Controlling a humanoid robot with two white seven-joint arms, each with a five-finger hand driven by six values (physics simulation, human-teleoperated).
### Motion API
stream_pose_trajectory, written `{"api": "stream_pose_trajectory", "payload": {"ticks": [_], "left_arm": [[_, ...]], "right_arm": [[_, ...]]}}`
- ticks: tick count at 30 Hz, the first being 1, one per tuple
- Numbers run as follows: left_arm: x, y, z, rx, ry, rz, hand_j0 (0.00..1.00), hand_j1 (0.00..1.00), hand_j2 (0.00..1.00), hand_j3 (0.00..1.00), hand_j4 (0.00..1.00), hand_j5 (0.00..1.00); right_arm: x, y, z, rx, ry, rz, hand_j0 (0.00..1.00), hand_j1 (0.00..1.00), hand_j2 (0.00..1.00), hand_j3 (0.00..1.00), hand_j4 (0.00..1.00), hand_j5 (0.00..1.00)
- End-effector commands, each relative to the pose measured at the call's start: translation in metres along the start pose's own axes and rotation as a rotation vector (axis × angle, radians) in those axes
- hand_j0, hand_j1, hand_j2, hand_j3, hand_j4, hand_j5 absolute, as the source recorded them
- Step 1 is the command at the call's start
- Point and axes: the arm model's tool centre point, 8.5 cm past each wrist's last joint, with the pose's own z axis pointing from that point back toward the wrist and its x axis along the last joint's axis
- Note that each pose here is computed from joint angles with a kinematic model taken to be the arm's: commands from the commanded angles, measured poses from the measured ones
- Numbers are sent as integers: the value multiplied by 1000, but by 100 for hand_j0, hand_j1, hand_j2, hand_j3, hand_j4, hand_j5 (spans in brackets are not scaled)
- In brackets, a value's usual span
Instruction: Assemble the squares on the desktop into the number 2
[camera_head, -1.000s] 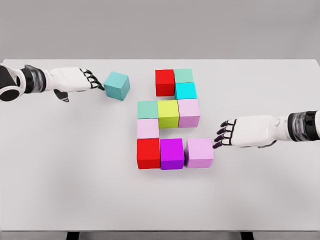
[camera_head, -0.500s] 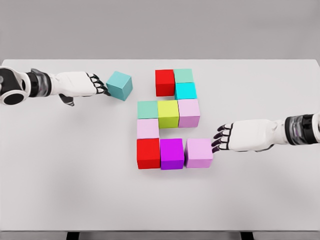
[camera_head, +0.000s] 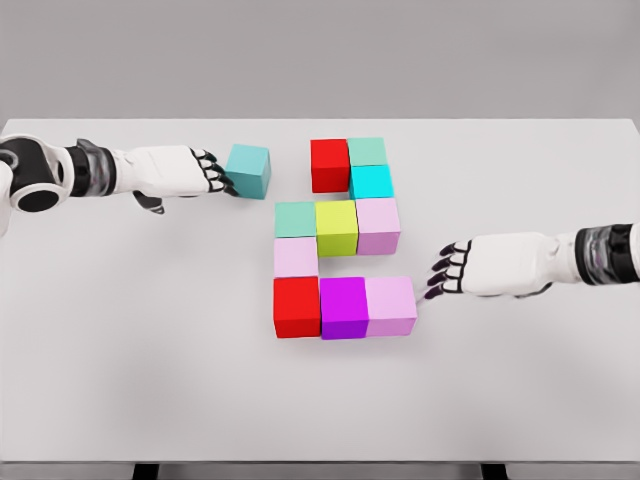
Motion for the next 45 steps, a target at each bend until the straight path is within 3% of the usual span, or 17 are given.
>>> {"api": "stream_pose_trajectory", "payload": {"ticks": [1, 2, 3, 5, 6, 8, 10, 14, 16, 19, 24, 29, 39, 45], "left_arm": [[1, 1, 0, 2, -3, 2, 98, 98, 98, 98, 98, 98], [1, 1, 0, 2, -3, 2, 98, 98, 98, 98, 98, 98], [1, 2, -1, 4, -3, 1, 98, 98, 98, 98, 98, 98], [3, 2, -3, 3, -8, 1, 98, 98, 98, 98, 98, 98], [3, 2, -4, 4, -10, 1, 98, 98, 98, 98, 98, 98], [4, 3, -5, -1, -11, 1, 98, 98, 98, 98, 98, 98], [5, 3, -6, -7, -15, 1, 98, 98, 98, 98, 98, 98], [5, 4, -6, -5, -15, 1, 98, 98, 98, 98, 98, 98], [7, 5, -9, -4, -20, 0, 98, 98, 98, 98, 98, 98], [9, 8, -13, -1, -27, -3, 98, 98, 98, 98, 98, 98], [10, 9, -14, 2, -30, -4, 98, 98, 98, 98, 98, 98], [4, 4, -9, -7, -14, 4, 99, 99, 99, 99, 99, 99], [-19, -13, 2, -51, 56, 48, 100, 100, 100, 100, 100, 100], [-25, -4, -10, -43, 68, 64, 100, 100, 100, 100, 100, 100]], "right_arm": [[-20, -12, 29, -49, 83, -12, 100, 100, 100, 100, 100, 100], [-22, -17, 38, -118, 75, -68, 100, 100, 100, 100, 100, 100], [-30, -21, 52, -240, 63, -183, 100, 100, 100, 100, 100, 100], [-45, -31, 91, -411, 117, -266, 100, 100, 100, 100, 100, 100], [-51, -31, 107, -466, 147, -285, 100, 100, 100, 100, 100, 100], [-59, -29, 123, -521, 172, -326, 100, 100, 100, 100, 100, 100], [-69, -18, 122, -586, 157, -421, 100, 100, 100, 100, 100, 100], [-78, 20, 80, -672, 136, -602, 100, 100, 100, 100, 100, 100], [-77, 35, 81, -723, 158, -651, 100, 100, 100, 100, 100, 100], [-70, 68, 95, -752, 223, -722, 100, 100, 100, 100, 100, 100], [-71, 105, 77, -765, 251, -847, 100, 100, 100, 100, 100, 100], [-60, 122, 62, -743, 242, -899, 100, 100, 100, 100, 100, 100], [-54, 120, 51, -765, 214, -913, 100, 100, 100, 100, 100, 100], [-54, 122, 51, -766, 216, -919, 100, 100, 100, 100, 100, 100]]}}
